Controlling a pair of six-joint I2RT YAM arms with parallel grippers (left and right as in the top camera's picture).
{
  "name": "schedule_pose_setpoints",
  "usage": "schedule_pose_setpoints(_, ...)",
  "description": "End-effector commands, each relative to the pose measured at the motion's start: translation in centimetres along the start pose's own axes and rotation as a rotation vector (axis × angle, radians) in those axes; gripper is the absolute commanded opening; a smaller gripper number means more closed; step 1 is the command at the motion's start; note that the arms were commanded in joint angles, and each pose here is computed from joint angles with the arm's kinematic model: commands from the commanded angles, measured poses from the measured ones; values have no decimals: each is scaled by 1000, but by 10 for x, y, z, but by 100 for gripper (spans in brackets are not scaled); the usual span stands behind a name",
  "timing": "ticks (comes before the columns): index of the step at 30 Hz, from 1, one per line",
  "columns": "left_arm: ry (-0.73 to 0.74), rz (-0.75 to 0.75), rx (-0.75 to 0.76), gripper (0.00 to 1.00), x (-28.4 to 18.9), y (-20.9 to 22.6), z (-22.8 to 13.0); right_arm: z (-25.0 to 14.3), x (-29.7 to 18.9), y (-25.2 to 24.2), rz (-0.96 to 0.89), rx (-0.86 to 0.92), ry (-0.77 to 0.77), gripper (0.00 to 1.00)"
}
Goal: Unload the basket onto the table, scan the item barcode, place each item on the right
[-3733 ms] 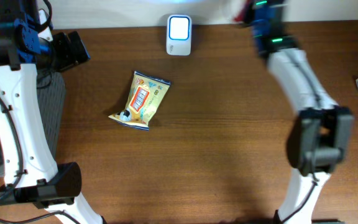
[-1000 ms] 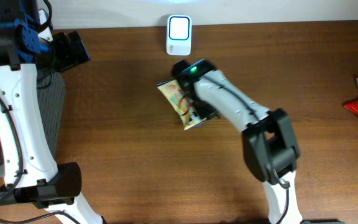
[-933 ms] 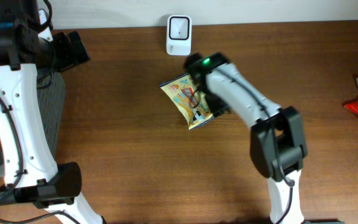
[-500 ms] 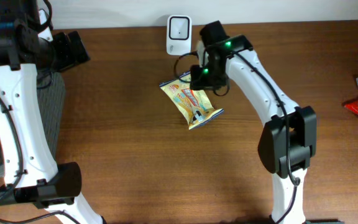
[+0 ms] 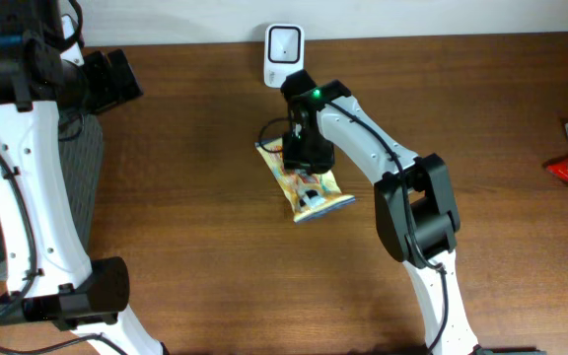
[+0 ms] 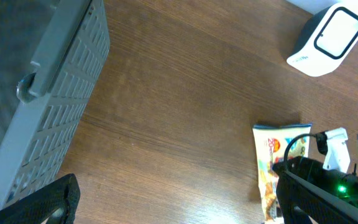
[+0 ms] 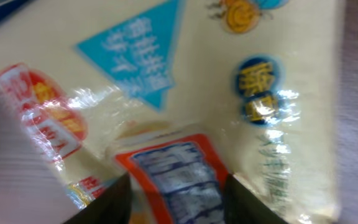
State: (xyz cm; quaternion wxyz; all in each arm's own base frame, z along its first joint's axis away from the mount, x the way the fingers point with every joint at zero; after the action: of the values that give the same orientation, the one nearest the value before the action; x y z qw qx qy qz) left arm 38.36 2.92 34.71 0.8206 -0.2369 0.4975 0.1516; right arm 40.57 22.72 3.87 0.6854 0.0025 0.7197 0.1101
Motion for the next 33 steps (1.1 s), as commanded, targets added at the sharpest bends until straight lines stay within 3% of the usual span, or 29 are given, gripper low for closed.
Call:
schedule_pose_setpoints(1,-9,3,-16,99,-2,2,2,6,-21,-47,-306,-130,-42,51)
schedule_pose_setpoints(4,-9,3,-16,99,-2,3,2,8,-52,-49,-366,-204,-45,56)
schedule_pose_setpoints(7,-9,3,-16,99,-2,3,2,-7,-70,-25,-229,-208,9,56)
schedule_pose_setpoints(9,-9,3,-16,99,-2,3,2,-37,-78,-22,-189,-198,140,57)
schedule_pose_setpoints(17,-9,3,-16,99,-2,3,2,-66,-32,-19,-174,-206,278,57)
schedule_pose_setpoints(18,-9,3,-16,99,-2,3,2,-68,-23,-24,-193,-210,286,58)
schedule_pose_setpoints(20,-9,3,-16,99,-2,3,2,-76,-12,-44,-300,-178,312,70)
schedule_pose_setpoints(27,-9,3,-16,99,-2,3,2,-63,-46,-142,-691,-96,304,76)
schedule_pose_setpoints(29,-9,3,-16,99,-2,3,2,-58,-54,-142,-598,-39,289,76)
schedule_pose_setpoints(33,-9,3,-16,99,-2,3,2,-43,-61,-90,-185,5,236,76)
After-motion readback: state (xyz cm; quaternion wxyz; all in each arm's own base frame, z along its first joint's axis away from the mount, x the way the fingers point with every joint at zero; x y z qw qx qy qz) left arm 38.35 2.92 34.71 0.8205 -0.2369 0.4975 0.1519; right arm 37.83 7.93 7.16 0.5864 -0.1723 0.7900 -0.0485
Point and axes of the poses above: each gripper's point midway between its finger pads, its own x axis out along the fingers, its own y axis along the line the jaws close on, z = x × y, the point moved 2 cm from there along -x, back along the fingers, and after that the axes turned 10 degrees about -x, right-handed, at the moved point
